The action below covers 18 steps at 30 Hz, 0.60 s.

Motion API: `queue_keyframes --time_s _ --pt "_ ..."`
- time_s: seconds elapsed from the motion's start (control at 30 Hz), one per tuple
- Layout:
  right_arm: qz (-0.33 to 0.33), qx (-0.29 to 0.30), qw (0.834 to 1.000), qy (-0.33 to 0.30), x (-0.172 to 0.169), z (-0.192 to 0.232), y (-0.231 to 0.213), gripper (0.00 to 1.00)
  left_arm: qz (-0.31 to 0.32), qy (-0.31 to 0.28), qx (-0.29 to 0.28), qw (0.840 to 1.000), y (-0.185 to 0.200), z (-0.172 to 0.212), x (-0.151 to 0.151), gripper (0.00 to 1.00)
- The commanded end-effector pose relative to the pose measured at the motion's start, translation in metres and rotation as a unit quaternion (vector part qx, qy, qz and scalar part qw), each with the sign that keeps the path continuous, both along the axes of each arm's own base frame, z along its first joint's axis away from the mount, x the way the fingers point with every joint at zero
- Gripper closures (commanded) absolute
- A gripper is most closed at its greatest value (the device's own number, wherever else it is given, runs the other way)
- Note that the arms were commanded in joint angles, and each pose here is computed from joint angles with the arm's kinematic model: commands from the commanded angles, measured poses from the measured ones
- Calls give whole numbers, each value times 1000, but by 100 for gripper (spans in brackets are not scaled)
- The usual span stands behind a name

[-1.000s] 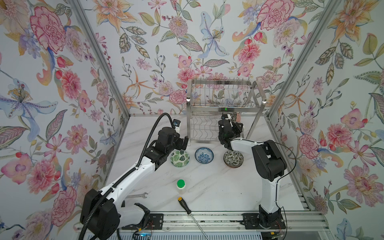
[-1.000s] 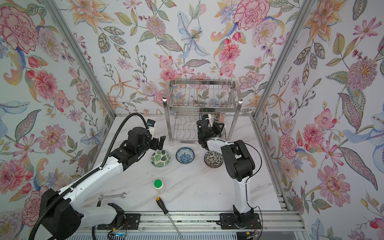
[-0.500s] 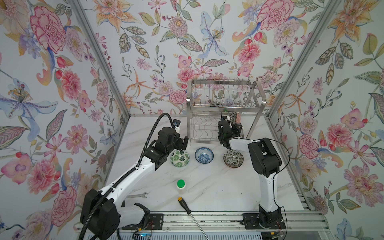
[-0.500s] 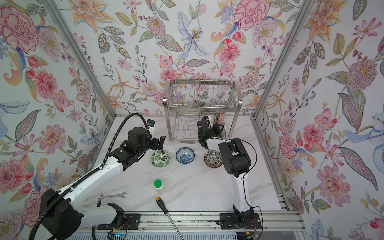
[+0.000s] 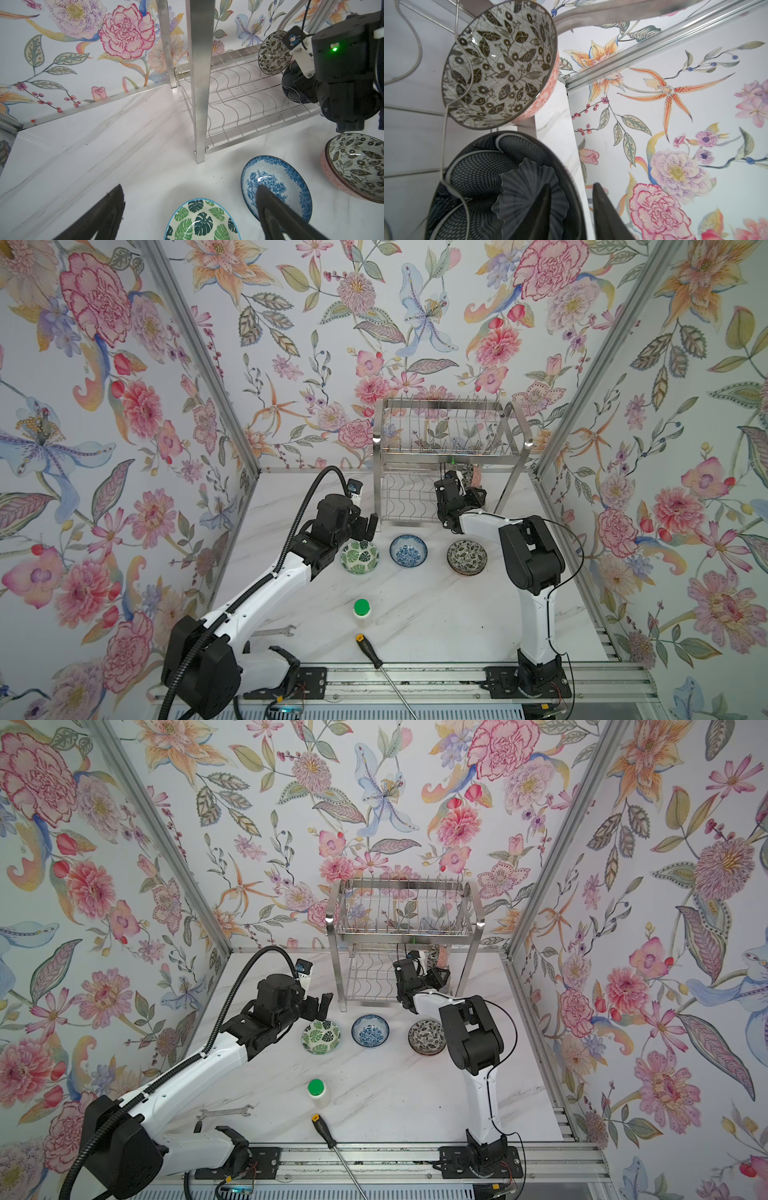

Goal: Load the bowls into the dish rack
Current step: 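Lower the dark blue bowl upright into the rack slots with right gripper, then open right gripper and withdraw it while left gripper moves toward grey-green bowl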

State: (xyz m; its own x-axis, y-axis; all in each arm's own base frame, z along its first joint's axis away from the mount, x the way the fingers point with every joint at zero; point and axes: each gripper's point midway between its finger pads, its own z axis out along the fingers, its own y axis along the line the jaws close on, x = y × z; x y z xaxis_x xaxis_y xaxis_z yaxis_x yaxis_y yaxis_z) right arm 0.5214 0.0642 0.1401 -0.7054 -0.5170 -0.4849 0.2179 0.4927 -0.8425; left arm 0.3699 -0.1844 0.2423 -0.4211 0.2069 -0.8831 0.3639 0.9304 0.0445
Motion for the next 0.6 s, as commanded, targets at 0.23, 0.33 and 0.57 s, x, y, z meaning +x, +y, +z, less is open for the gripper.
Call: queue_keyframes --time_s 0.23,0.33,0.57 --pt "24 30 999 -29 -11 48 6 25 -5 0 -11 1000 -3 8 5 1" --pt "78 43 996 -18 -11 51 29 12 -23 10 -14 1000 -11 2 4 0" --pt "202 93 975 8 -34 57 79 1 -41 20 -7 999 -22 -4 -1 1"
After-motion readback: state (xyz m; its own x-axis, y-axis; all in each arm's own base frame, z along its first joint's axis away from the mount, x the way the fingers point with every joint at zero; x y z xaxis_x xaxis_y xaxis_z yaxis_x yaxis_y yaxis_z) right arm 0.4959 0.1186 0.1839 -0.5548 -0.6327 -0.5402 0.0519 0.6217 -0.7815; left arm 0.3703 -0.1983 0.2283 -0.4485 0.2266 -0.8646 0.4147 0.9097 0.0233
